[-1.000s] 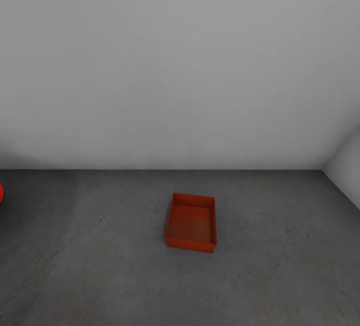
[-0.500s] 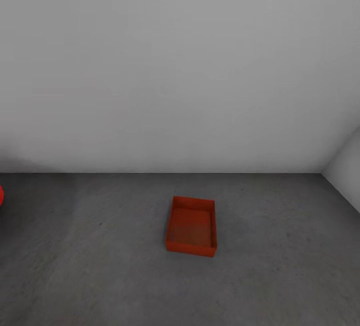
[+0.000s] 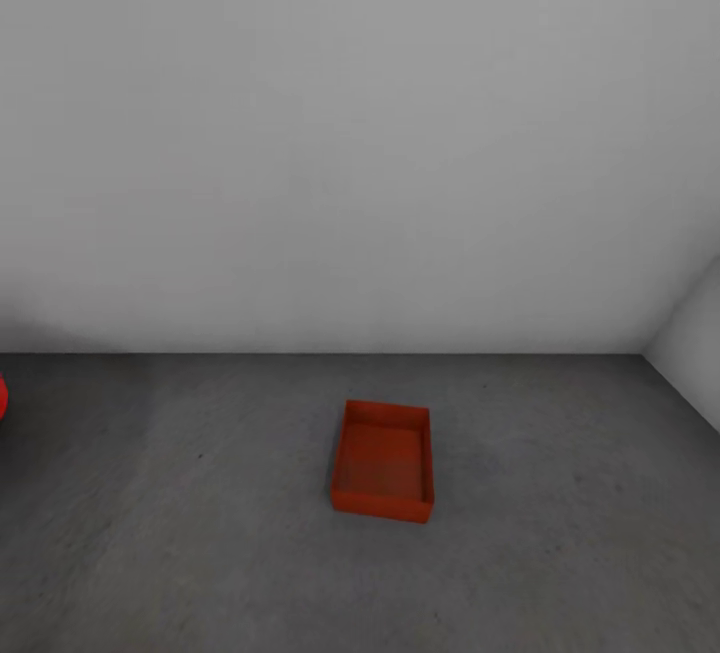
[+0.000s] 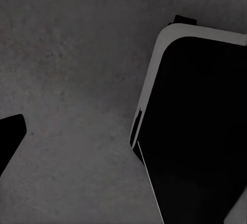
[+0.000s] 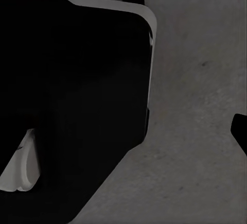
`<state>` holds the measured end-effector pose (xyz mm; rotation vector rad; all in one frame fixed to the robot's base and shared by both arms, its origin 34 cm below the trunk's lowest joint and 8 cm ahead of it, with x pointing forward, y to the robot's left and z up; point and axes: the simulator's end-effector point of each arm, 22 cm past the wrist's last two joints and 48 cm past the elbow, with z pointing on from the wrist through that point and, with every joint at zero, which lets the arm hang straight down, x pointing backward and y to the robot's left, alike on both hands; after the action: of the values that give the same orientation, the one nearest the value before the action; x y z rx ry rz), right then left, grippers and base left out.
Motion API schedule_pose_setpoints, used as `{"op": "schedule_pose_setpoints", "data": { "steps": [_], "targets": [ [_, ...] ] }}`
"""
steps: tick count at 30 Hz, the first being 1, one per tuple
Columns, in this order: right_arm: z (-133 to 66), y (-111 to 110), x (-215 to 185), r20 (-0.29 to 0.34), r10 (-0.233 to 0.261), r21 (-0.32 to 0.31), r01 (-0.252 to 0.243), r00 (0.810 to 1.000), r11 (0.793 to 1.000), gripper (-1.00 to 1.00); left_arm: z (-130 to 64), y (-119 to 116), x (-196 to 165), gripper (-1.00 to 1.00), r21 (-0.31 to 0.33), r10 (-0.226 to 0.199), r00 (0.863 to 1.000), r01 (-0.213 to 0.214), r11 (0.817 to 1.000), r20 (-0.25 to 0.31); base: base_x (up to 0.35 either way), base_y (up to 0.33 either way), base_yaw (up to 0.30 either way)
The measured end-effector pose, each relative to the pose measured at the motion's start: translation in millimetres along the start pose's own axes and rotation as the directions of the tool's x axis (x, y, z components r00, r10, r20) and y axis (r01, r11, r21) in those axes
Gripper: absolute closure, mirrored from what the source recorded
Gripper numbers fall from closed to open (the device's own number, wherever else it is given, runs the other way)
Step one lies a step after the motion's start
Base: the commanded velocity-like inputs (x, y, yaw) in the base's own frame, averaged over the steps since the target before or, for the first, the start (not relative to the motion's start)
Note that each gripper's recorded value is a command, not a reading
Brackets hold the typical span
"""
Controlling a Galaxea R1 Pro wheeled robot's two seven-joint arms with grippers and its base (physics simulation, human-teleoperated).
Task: Move the two storage containers from the living room to the garage. In the garage, place one container on the floor and stack the other container on top of it (either order is fine).
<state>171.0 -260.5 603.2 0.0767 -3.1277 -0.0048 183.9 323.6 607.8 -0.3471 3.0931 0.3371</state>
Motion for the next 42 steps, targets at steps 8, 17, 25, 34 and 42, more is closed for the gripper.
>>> {"op": "schedule_pose_setpoints", "data": {
  "steps": [8,17,25,34,42],
  "targets": [
    [-0.9,0.3,-4.3,0.011,0.0,0.0,0.0,1.0,1.0,-1.0,-1.0,-0.8,-5.0,-1.0,0.003,-0.002,1.0,0.002,1.0,0.012,0.0,0.0,0.0],
    [-2.0,-2.0,-8.9,0.021,0.002,0.004,-0.002,1.0,1.0,-1.0,-2.2,-1.9,-11.1,-1.0,0.006,-0.005,1.0,0.005,1.0,0.027,0.0,0.0,0.0],
    [-2.9,-3.8,-12.6,0.028,0.004,0.007,-0.005,1.0,1.0,-1.0,-3.4,-2.6,-15.4,-1.0,0.009,-0.008,0.999,0.008,1.0,0.038,0.0,0.0,0.0],
    [-4.1,-2.4,-18.2,0.042,0.005,0.005,-0.005,0.999,1.0,-1.0,-4.8,-3.6,-21.1,-1.0,0.012,-0.009,0.999,0.009,1.0,0.052,0.0,0.0,0.0],
    [-5.2,-0.6,-23.4,0.055,0.002,0.003,-0.003,0.999,1.0,-1.0,-6.1,-4.4,-26.0,-1.0,0.015,-0.014,0.998,0.013,1.0,0.064,0.0,0.0,0.0]
  ]
}}
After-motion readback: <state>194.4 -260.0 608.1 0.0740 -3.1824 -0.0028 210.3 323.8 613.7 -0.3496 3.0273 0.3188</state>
